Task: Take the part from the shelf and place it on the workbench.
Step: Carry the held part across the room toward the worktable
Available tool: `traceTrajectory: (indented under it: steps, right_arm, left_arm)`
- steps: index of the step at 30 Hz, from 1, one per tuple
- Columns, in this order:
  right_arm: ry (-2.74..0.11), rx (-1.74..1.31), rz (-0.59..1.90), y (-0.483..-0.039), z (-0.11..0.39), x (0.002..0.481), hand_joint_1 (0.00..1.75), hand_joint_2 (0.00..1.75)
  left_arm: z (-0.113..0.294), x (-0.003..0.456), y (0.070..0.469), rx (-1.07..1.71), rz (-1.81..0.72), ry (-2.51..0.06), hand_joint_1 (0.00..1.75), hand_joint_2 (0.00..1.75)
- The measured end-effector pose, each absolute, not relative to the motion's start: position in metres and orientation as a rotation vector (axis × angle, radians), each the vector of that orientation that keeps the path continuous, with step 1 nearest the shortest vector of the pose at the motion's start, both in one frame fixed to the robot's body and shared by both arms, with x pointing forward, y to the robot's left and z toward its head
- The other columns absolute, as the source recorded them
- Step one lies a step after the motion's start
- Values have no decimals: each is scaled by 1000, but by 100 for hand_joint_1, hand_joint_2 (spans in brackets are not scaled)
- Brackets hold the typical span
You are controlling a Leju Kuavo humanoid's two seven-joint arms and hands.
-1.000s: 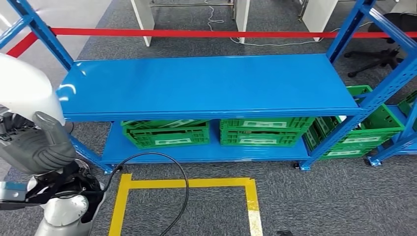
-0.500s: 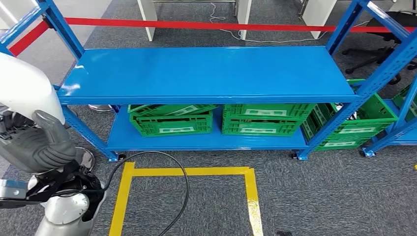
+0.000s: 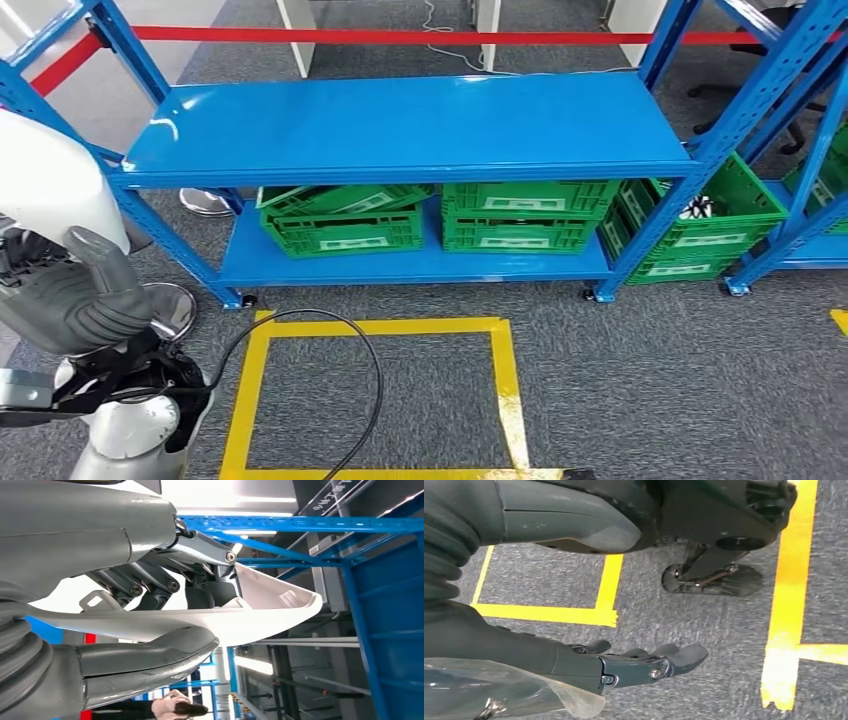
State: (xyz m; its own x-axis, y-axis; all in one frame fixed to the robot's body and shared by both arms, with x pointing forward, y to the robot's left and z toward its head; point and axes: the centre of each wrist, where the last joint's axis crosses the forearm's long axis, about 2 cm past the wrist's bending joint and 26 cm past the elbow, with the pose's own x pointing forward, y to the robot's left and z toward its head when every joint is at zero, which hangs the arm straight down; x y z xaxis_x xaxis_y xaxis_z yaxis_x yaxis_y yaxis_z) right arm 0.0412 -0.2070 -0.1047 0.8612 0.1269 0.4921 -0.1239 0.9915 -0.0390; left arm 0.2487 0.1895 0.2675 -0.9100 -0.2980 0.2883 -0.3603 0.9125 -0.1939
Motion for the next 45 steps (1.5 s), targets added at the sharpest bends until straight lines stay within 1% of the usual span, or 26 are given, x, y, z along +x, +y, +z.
traceTrajectory:
  steps: [45]
  right_arm:
    - [-515,-10,128,-207,-105,41,0,175]
  left_arm:
    - [264,247,191,516,352,-2808,175,175]
